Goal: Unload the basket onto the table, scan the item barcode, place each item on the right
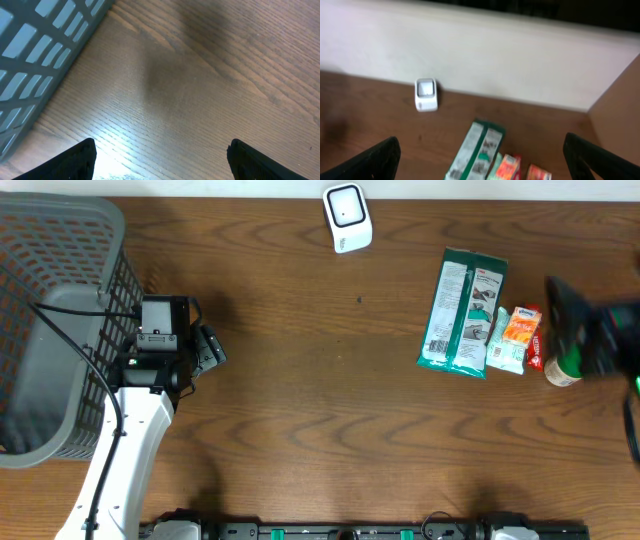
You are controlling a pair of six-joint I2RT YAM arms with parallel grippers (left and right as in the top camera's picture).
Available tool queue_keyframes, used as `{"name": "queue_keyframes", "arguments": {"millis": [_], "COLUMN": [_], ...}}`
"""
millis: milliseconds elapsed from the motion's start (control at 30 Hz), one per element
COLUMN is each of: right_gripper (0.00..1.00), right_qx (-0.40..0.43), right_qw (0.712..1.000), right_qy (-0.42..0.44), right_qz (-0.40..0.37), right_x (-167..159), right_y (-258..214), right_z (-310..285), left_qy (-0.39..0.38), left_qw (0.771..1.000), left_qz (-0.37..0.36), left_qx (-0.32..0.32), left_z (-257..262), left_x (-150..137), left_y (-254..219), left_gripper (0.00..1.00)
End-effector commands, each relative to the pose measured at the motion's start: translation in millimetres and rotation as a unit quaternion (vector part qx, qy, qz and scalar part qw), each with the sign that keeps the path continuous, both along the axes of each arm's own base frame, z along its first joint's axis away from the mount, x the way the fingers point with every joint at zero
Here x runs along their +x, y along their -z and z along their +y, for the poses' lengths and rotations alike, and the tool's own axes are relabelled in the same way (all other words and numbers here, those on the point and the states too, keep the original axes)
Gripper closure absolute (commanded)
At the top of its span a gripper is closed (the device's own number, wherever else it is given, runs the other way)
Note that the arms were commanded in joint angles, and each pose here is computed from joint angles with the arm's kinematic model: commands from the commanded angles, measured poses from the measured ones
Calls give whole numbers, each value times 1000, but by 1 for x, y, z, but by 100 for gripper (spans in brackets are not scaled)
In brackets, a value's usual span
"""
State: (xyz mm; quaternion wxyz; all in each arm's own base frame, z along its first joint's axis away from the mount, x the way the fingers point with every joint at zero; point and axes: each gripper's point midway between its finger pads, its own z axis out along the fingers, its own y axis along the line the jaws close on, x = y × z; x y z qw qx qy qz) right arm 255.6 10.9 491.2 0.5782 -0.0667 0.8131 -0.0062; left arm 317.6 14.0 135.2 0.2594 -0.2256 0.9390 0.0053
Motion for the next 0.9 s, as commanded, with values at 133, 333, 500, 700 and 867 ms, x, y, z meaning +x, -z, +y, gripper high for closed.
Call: {"name": "queue_keyframes", "arguments": {"millis": [133,333,500,700,867], "right_gripper": [1,1,1,1,1], "right_qx": [-31,-24,-24,-22,-22], "right_qw": [997,985,971,944,927], "right_qy": [-9,-27,-20,-32,-39], "right_qz": [-71,-170,-237,-328,-372], "right_x": [-85,-120,-118,-99,-72], "right_y": [19,57,89,111,130], "right_z": [1,6,6,11,15], "left_qy": [-10,-10,-10,-10,-10], "left_qw": [1000,1000,1000,1000,1000], "left_qz": [-1,-1,-1,-1,-1], "left_qx": [1,1,1,1,1], "left_z": [3,3,3,3,3], "left_x": [0,0,0,0,0], "left_y": [0,0,0,0,0], "left_gripper": [15,15,15,15,15]}}
